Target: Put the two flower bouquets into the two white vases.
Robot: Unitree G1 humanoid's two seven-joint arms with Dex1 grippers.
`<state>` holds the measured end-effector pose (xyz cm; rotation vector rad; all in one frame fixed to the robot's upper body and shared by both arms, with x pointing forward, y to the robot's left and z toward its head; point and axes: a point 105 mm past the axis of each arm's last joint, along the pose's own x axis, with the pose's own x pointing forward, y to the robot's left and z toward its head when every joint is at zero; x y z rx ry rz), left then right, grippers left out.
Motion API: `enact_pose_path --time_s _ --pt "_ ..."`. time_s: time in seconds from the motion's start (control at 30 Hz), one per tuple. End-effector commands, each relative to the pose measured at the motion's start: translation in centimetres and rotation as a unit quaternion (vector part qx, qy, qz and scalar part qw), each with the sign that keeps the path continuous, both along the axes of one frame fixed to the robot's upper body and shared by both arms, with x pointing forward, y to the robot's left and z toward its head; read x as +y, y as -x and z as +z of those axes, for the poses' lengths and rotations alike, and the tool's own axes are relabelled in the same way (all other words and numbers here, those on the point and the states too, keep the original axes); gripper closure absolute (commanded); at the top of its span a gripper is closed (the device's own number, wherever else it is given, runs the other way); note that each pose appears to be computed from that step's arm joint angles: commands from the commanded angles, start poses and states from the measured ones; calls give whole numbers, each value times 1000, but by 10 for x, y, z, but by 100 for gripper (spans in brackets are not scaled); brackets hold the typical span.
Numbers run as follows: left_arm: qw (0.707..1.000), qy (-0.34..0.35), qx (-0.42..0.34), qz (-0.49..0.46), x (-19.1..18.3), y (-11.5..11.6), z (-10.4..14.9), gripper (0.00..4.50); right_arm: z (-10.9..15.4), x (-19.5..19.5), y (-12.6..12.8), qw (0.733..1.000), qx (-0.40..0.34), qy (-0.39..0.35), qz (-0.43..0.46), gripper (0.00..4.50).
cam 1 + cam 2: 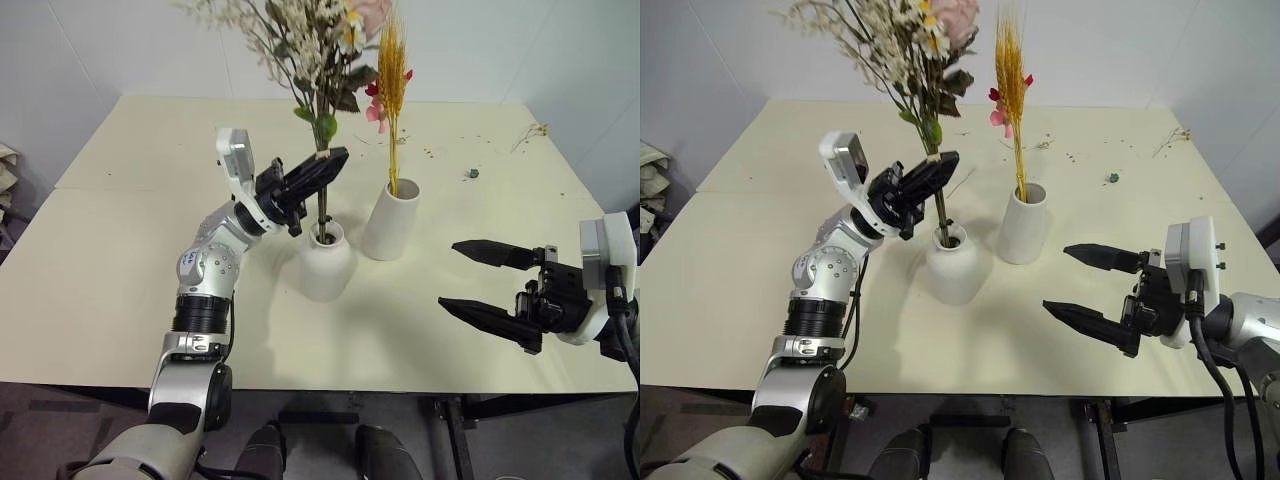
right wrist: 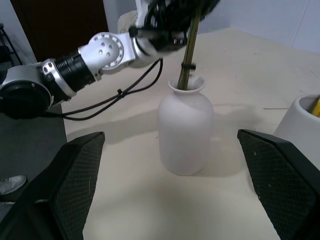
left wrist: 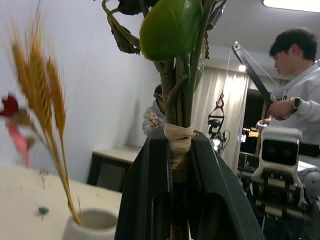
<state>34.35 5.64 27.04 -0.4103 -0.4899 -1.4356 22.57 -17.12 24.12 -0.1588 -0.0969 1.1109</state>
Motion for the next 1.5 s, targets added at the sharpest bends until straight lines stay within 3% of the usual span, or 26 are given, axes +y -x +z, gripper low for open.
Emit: enact_pose_path --time_s 0.03,0.6,0.9,1.07,1.23,1.5 --pt "1000 -13 -9 -10 -5 4 -3 444 9 -2 2 1000 -25 5 2 0" --pt "998 -64 -6 -10 -5 -3 -32 444 13 -3 -2 999 -34 9 1 0" --pt "993 -114 -22 -11 5 5 -29 161 15 -4 -4 999 -37 12 0 0" --pt "982 -176 -62 15 19 7 -26 9 15 -7 -4 999 -37 20 -1 0" --pt "955 -265 -93 99 45 -8 -17 4 17 -12 -6 999 -37 29 -4 0" --pt "906 -340 -120 222 93 -24 1 4 16 -24 -11 998 -33 46 -14 0"
